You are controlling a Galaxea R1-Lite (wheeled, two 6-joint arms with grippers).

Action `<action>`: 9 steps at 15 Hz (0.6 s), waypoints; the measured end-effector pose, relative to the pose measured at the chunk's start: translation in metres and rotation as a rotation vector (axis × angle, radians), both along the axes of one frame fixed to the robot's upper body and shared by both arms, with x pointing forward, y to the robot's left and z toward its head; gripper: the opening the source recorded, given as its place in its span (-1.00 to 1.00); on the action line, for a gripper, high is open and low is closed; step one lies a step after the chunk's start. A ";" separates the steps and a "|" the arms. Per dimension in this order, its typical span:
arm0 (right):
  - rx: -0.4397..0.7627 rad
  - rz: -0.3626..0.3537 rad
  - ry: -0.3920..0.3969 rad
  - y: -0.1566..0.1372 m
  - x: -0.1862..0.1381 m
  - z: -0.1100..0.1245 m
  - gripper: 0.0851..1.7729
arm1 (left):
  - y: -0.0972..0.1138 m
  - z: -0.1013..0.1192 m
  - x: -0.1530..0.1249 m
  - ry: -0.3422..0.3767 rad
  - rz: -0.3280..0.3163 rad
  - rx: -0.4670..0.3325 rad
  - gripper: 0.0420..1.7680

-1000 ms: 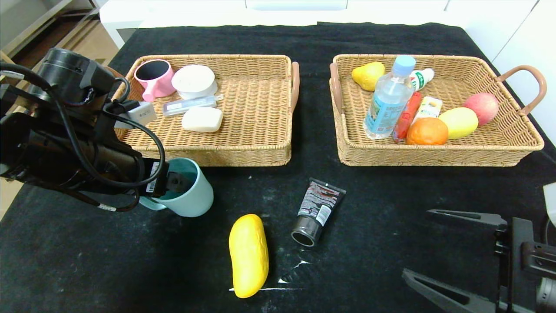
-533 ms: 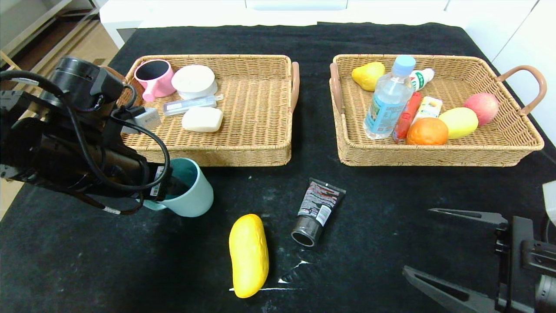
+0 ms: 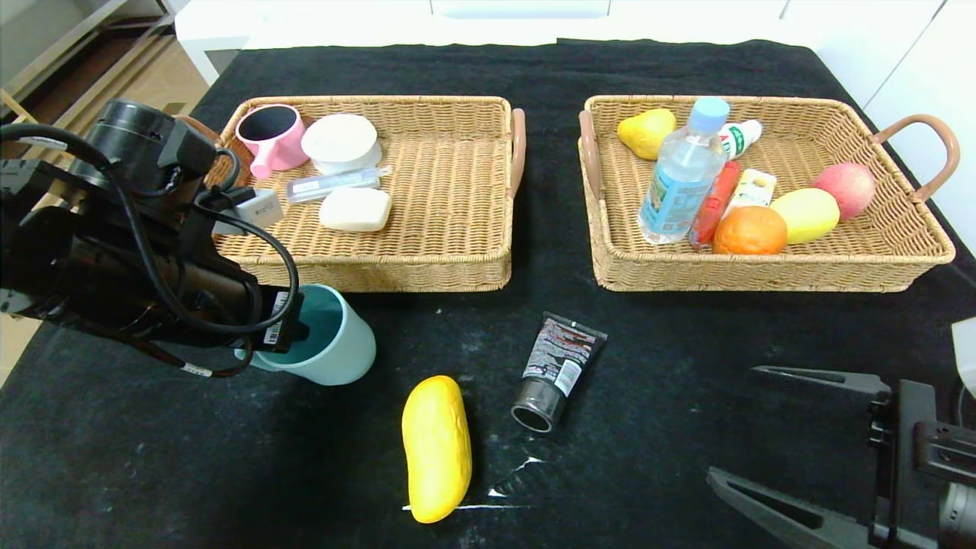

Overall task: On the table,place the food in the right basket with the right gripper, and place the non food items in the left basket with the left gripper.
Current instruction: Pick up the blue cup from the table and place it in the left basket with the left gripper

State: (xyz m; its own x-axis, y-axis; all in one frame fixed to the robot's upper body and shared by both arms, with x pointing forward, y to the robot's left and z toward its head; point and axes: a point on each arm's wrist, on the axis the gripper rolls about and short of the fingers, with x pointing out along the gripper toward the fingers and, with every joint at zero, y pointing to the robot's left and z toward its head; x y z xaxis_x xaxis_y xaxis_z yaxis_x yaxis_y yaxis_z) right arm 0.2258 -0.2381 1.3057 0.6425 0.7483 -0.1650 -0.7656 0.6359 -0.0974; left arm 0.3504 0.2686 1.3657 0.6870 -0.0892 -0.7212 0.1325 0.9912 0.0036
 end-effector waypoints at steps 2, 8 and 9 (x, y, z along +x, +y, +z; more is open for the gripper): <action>-0.001 0.000 0.001 0.000 0.000 0.000 0.93 | 0.000 0.000 0.000 0.001 0.000 0.000 -0.84; -0.003 0.001 0.005 0.000 0.001 -0.001 0.93 | 0.000 -0.001 -0.001 0.007 0.000 0.000 -0.84; -0.004 0.000 0.005 0.000 0.001 -0.001 0.93 | 0.000 0.000 -0.003 0.006 -0.004 0.000 -0.84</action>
State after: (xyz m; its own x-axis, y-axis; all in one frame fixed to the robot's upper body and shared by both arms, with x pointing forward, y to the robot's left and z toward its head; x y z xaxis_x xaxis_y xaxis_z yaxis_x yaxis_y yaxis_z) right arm 0.2263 -0.2377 1.3044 0.6413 0.7480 -0.1712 -0.7664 0.6352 -0.0956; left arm 0.3473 0.2686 1.3658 0.6825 -0.0918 -0.7251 0.1363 0.9907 0.0028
